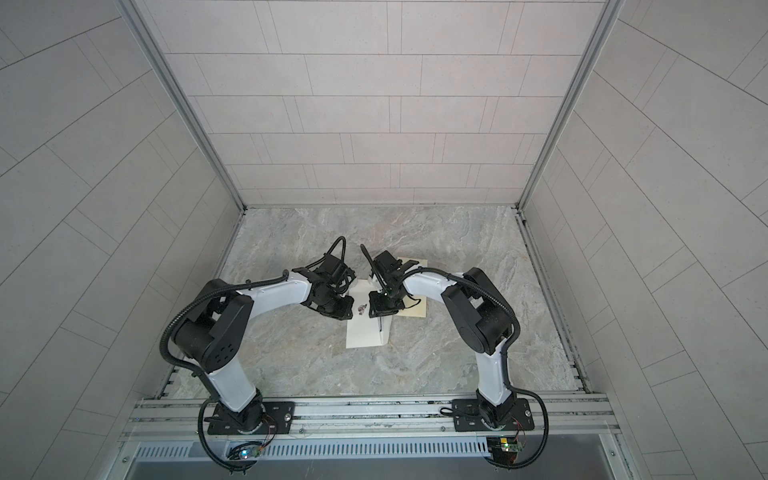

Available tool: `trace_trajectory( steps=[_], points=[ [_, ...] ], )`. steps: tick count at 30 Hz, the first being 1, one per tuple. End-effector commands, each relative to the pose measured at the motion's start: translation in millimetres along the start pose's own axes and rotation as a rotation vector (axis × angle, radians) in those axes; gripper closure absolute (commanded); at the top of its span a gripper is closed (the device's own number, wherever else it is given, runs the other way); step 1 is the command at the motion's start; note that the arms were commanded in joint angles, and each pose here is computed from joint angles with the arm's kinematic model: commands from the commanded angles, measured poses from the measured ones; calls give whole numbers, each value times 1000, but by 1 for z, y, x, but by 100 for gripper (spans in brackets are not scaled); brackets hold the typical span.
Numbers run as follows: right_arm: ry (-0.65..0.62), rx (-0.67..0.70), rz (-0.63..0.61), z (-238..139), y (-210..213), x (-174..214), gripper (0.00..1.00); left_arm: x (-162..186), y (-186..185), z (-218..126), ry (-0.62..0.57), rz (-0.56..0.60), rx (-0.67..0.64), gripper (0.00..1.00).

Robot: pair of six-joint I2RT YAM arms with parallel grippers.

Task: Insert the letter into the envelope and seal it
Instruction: 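Push the sheet deeper into the cream envelope with both grippers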

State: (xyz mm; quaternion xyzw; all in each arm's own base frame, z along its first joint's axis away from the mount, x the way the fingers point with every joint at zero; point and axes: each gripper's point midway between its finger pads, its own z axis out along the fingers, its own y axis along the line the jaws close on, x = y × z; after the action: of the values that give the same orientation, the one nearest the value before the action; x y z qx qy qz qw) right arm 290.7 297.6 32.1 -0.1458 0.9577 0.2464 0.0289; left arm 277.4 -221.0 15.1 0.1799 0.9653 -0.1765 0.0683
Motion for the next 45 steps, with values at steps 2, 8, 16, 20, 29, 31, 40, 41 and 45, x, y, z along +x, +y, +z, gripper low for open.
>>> trace_trajectory(
  steps=[2,8,16,20,29,31,40,41,45],
  points=[
    [-87,87,-15,-26,-2,-13,67,5,8,8,33,-1,-47,100],
    [-123,137,43,-32,-19,-18,69,6,8,7,37,-4,-45,100],
    [-76,141,65,-21,-29,-5,78,7,6,5,34,-2,-39,100],
    [-54,131,80,-14,-34,1,80,7,4,3,32,2,-30,100],
    [-36,66,63,2,-27,-4,88,5,3,6,39,6,-23,95],
    [-37,41,57,5,-23,-7,88,5,5,8,44,4,-34,92],
    [-43,-23,0,11,-2,-20,91,-6,9,12,44,9,-62,86],
    [-45,-28,-4,11,0,-21,91,-7,9,12,44,11,-62,86],
    [-62,-6,-15,10,0,-25,83,-10,9,12,41,13,-64,85]
  ],
)
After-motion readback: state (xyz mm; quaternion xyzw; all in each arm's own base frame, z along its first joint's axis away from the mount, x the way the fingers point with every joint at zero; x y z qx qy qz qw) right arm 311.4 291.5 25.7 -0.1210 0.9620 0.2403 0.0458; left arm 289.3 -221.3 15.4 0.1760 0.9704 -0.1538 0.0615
